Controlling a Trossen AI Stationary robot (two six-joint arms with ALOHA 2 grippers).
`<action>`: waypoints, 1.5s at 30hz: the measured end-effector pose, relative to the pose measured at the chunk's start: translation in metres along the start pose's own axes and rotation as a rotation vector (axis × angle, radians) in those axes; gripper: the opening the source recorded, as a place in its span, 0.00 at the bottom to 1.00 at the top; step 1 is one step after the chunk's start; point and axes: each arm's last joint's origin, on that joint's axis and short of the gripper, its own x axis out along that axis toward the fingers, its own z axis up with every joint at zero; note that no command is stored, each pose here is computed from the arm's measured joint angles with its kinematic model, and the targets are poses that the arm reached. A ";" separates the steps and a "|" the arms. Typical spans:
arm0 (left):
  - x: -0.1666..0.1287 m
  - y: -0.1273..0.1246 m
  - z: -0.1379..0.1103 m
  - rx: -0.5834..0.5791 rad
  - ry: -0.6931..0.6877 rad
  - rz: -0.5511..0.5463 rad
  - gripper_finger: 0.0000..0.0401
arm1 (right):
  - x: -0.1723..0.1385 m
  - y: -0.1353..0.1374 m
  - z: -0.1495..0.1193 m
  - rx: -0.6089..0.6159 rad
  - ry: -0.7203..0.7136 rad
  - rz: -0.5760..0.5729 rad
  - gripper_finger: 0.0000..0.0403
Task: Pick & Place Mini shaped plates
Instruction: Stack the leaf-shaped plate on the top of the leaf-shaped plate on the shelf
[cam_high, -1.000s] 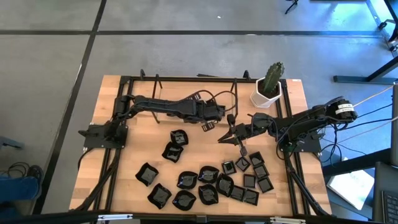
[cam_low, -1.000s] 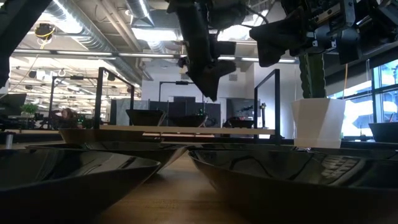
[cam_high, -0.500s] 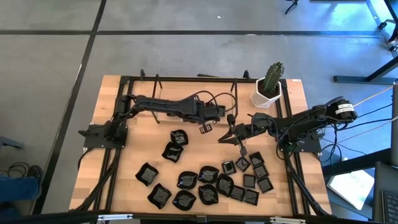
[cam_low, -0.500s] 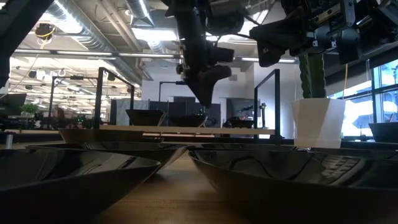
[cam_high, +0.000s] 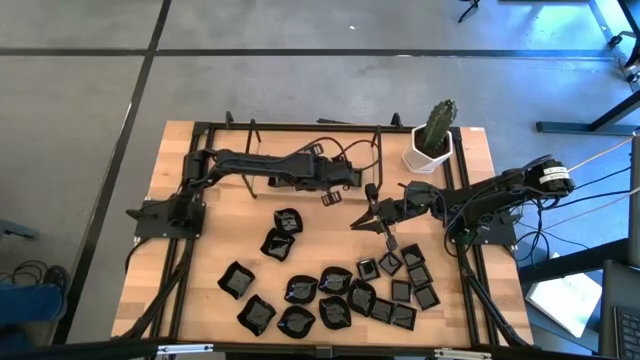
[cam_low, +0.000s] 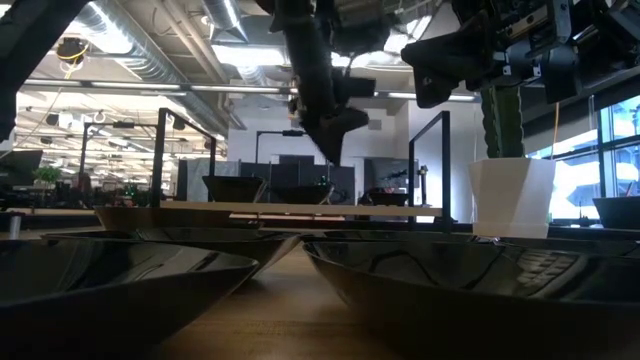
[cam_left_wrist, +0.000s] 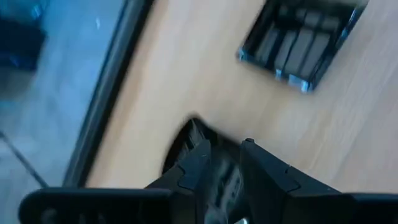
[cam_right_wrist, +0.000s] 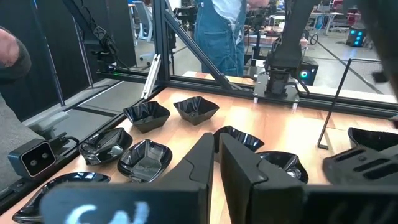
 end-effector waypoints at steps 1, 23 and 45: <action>-0.002 -0.002 0.003 0.012 -0.026 -0.026 0.19 | 0.000 0.000 0.000 0.000 0.000 0.000 0.07; 0.040 0.001 -0.005 0.029 0.100 -0.078 0.01 | 0.000 0.000 -0.001 -0.002 0.005 0.000 0.07; -0.001 0.035 -0.013 0.020 0.121 0.153 0.01 | 0.000 0.000 -0.003 0.007 0.028 0.001 0.07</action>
